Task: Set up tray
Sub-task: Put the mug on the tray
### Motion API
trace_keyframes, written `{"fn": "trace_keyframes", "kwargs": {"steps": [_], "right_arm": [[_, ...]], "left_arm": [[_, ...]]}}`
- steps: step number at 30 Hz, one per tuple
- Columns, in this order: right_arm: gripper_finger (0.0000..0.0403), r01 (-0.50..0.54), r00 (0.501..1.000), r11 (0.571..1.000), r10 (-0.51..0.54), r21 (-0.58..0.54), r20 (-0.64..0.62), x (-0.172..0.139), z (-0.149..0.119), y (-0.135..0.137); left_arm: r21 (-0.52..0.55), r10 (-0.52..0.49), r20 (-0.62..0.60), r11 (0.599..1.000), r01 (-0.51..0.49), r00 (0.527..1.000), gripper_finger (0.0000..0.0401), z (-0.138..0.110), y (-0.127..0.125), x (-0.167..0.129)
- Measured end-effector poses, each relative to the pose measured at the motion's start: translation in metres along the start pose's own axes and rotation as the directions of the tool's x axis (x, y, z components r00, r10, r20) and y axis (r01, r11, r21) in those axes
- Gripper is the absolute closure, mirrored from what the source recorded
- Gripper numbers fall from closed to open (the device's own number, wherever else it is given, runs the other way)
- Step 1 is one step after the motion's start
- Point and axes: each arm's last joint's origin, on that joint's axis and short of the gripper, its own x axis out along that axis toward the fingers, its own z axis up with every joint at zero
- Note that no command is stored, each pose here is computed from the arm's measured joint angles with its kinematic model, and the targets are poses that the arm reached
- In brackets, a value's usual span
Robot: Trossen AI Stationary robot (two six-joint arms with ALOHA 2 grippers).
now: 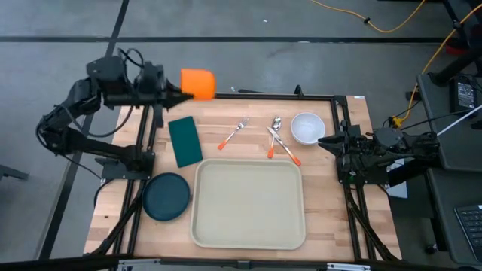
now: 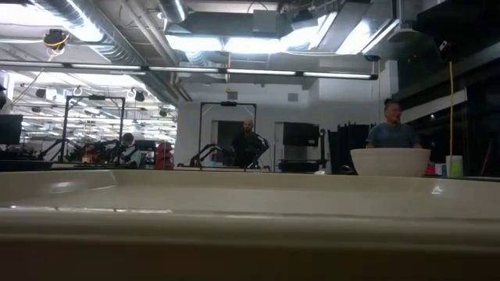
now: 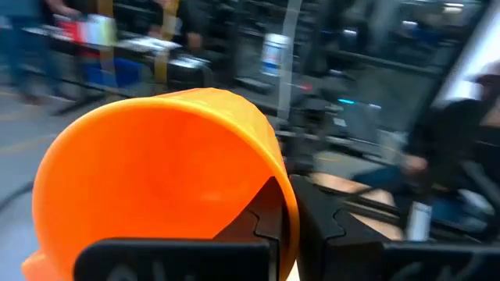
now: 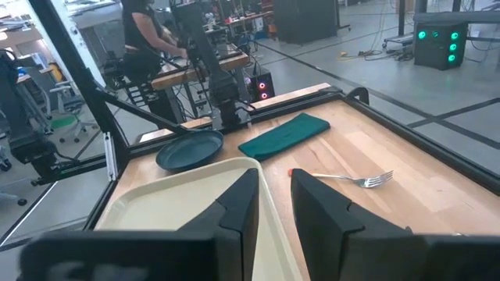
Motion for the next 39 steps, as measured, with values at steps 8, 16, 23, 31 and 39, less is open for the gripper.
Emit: {"fn": "trace_keyframes", "kwargs": {"steps": [8,16,23,31,39], "right_arm": [[0.032,0.024,0.999,0.997,-0.022,0.067,-0.032,0.0,-0.003,-0.001],[0.032,0.083,0.989,0.991,-0.069,0.105,-0.131,-0.001,-0.014,-0.006],[0.032,0.136,0.984,0.985,-0.121,0.11,-0.13,-0.001,-0.015,-0.008],[0.032,0.142,0.984,0.984,-0.128,0.106,-0.127,-0.001,-0.015,-0.008],[0.032,-0.01,0.981,0.992,0.034,0.124,-0.189,-0.002,-0.017,-0.003]], "left_arm": [[-0.116,-0.147,-0.415,0.987,0.108,0.898,0.0397,-0.011,-0.037,0.019],[-0.013,-0.101,-0.749,0.99,0.138,0.655,0.0398,-0.034,-0.065,0.046],[0.059,-0.057,-0.802,0.983,0.174,0.594,0.0398,-0.052,-0.073,0.073],[0.163,0.104,-0.896,0.982,0.101,0.431,0.0398,-0.131,-0.07,0.135],[0.031,0.035,-0.912,0.999,-0.016,0.409,0.0398,-0.213,-0.06,0.167]]}}
